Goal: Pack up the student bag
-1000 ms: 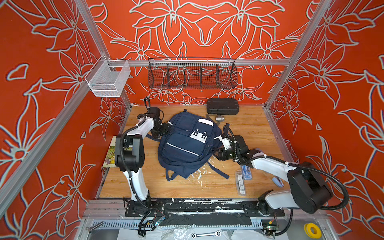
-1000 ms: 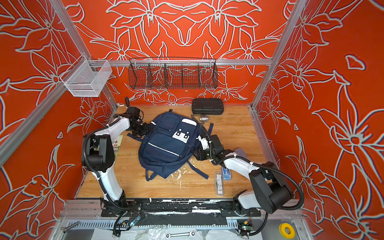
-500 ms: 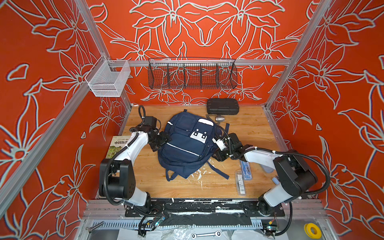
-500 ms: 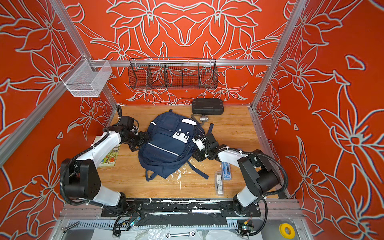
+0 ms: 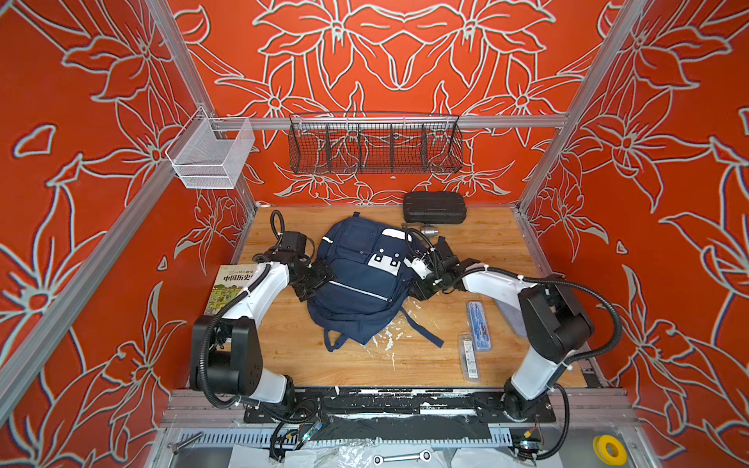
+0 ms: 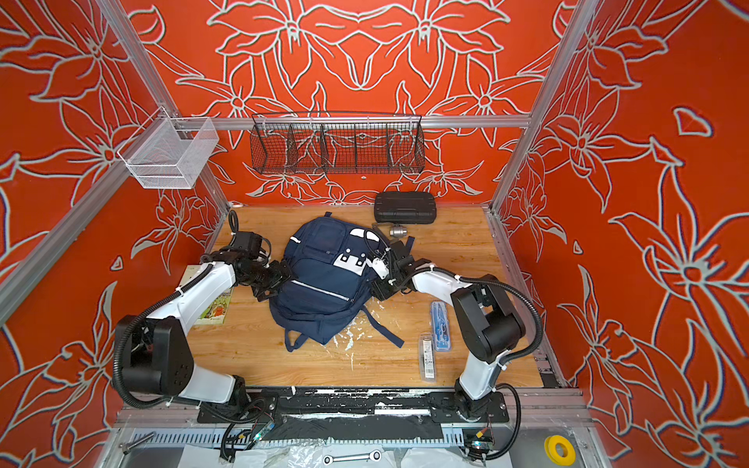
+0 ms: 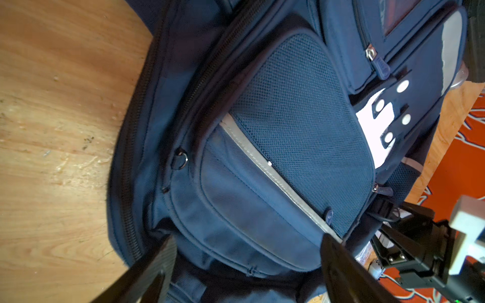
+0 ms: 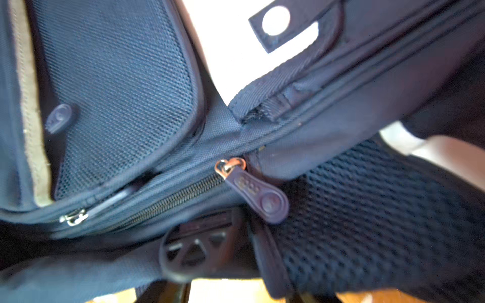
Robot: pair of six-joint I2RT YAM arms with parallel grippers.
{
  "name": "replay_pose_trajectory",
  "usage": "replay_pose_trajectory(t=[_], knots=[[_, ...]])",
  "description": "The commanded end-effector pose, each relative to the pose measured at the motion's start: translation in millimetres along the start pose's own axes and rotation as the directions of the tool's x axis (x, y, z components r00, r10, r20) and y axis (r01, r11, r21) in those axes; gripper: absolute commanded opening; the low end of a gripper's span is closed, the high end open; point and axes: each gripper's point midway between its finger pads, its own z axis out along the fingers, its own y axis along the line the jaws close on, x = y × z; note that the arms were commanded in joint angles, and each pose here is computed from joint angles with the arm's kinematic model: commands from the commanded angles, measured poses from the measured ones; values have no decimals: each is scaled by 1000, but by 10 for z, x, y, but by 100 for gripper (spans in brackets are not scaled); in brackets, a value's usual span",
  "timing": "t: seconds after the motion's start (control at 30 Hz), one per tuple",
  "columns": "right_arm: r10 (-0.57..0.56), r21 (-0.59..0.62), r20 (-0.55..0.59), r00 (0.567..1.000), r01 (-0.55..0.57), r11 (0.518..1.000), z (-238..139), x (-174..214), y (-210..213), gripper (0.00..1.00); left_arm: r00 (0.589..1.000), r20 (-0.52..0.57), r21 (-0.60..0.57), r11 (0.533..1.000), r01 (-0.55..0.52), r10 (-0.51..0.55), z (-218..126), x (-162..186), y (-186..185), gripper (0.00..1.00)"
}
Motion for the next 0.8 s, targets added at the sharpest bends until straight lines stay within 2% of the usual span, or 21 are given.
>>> replay_pose_trajectory(t=[0.0,0.13,0.57,0.67,0.77], knots=[[-9,-25,-102,995,6,1000,81,91,27,52,1000,-20,0,1000,10,-10,40,42,20,86],[11,-6,-126,992,-12,1000,87,138,1,48,999,-34,-6,1000,10,-10,82,56,44,86],[-16,-33,-35,999,15,999,264,207,56,49,998,-68,17,1000,7,-6,173,86,19,86],[-15,-1,-22,1000,15,1000,283,228,4,48,998,-69,13,1000,10,-10,193,102,33,86],[-26,-11,-9,1000,26,1000,287,245,25,41,997,-70,15,1000,13,-12,213,118,29,86]])
